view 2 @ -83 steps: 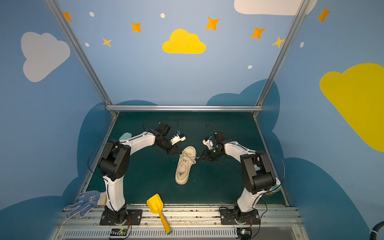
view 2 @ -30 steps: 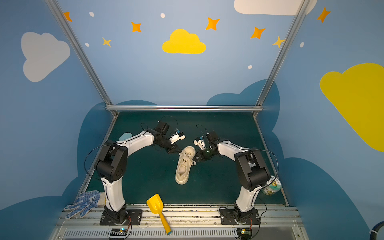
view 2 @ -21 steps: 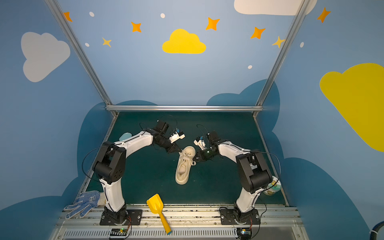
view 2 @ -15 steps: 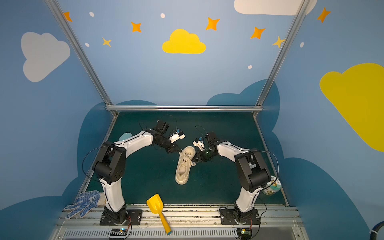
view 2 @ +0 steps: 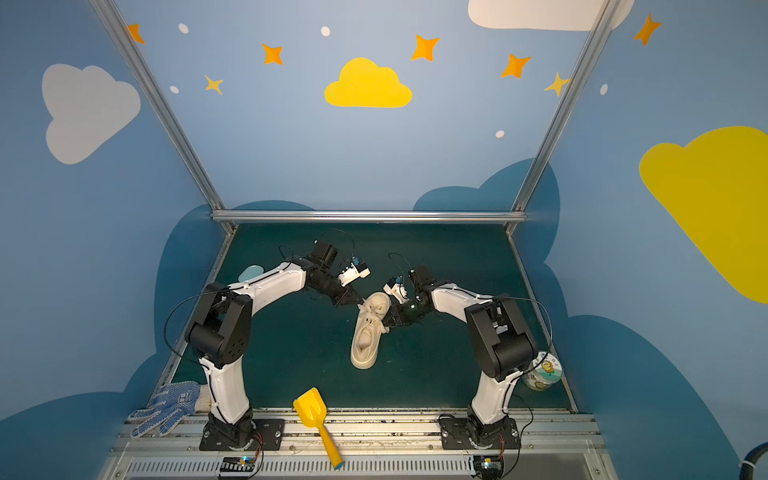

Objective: Tie the shoes

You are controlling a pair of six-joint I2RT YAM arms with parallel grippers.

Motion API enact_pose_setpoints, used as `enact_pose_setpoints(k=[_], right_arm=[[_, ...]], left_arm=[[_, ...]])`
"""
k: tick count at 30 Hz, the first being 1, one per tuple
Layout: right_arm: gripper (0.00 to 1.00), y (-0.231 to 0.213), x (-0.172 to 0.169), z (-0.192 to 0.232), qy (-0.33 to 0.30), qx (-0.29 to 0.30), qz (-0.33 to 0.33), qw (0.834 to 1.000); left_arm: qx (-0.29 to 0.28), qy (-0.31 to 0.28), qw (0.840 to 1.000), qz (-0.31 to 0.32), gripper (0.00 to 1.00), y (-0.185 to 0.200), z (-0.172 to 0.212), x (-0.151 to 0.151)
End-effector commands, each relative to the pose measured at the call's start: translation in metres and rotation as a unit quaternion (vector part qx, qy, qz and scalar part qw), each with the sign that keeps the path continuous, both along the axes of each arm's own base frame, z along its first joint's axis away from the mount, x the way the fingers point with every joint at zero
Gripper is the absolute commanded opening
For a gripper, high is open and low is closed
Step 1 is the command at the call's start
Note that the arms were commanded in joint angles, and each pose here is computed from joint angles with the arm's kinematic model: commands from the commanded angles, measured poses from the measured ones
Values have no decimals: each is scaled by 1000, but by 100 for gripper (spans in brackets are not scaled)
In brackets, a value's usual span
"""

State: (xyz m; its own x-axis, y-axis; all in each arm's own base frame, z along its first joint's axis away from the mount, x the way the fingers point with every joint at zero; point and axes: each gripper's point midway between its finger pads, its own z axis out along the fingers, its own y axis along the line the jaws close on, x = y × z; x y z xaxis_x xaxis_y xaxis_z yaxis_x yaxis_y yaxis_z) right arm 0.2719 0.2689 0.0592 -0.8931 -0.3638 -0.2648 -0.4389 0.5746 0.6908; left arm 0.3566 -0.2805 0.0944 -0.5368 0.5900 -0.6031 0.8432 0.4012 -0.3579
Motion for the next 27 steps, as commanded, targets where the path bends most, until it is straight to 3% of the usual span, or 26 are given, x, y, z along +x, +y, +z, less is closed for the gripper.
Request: enact_pose_setpoints(k=[1,2,27], right_arm=[[3,5,1,-1,1,2,9,1000],[0,3,1,-1,-2,-1,6,1000],[0,-37,-13,-16,23,-121,-45,991]], left_arm=[[-5,0,1000,-1,3,0,5,-3],[-3,-2,1000,0,3,0,6,-2],[87,-70,992,53,3,32,7,24]])
